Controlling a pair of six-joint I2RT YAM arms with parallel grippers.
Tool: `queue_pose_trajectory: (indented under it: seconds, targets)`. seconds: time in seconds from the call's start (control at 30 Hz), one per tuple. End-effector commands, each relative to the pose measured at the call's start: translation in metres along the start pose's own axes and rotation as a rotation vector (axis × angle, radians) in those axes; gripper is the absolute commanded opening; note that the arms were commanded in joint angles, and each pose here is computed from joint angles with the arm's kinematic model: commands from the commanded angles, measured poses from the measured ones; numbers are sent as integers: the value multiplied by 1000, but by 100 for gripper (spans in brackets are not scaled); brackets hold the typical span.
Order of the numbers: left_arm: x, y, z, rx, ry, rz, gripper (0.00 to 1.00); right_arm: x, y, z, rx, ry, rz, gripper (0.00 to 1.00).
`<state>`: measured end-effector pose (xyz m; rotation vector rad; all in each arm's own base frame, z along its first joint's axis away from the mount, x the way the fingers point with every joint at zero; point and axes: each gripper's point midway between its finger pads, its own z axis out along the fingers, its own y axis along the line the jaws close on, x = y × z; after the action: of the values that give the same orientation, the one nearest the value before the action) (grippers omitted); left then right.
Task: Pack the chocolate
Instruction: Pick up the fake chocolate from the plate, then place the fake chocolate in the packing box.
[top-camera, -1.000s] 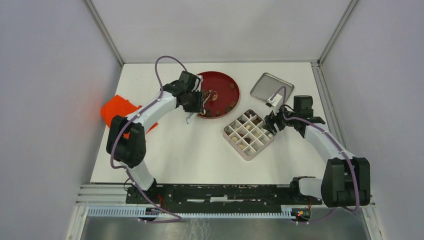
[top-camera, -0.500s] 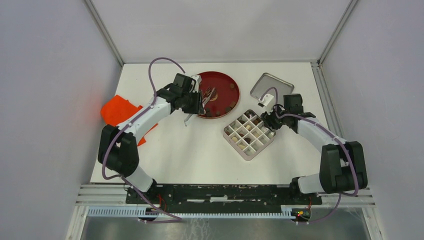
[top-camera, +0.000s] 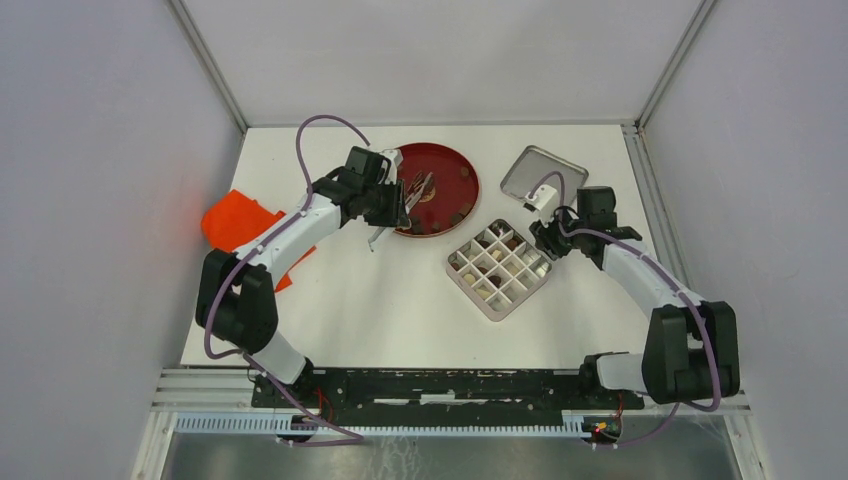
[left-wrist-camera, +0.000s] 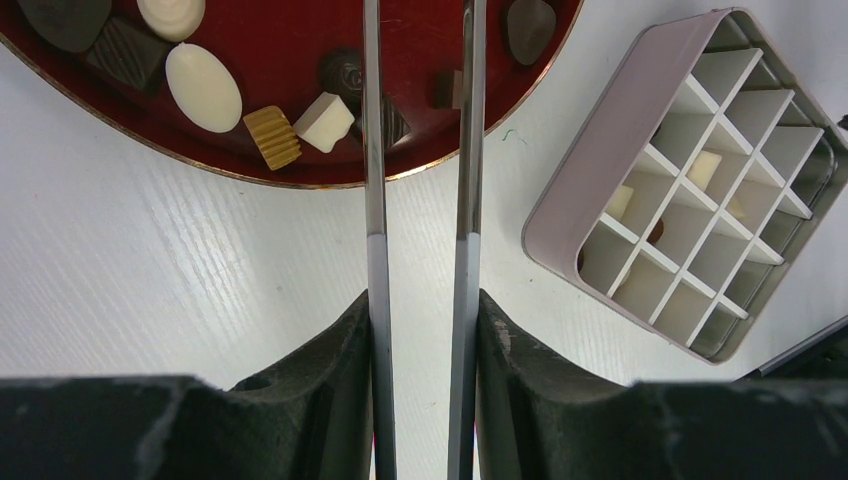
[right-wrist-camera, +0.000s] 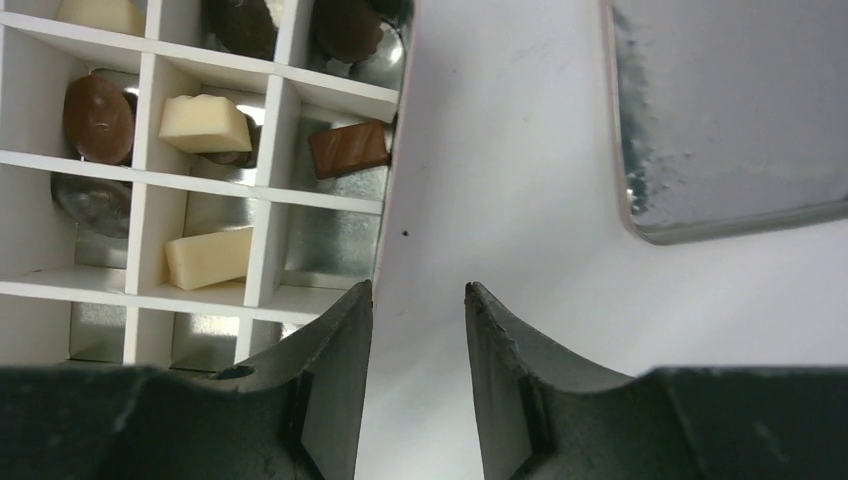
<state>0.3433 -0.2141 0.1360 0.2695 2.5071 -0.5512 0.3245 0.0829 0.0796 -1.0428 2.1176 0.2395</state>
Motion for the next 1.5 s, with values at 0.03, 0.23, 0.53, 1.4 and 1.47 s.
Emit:
queue_pose_trajectory:
  seconds: [0.03,0.23,0.53,1.4,1.47]
  targets:
    - [-25,-13,-13,60,-92,61,2,-2,-5,-17,-4,-45,-1,43]
    - [-26,-14,-15,60,-97,60,2,18,13,-12,-84,7,14,41]
    - [-28,-28,-29,125,-120,49,2,33,10,-9,-38,52,35,42]
    - [-23,-93,-74,351,-185,26,2,-31,-15,-32,135,-114,-74,0]
    - [-20,-101,-77,366,-185,36,2,-36,-16,-33,136,-122,-81,0]
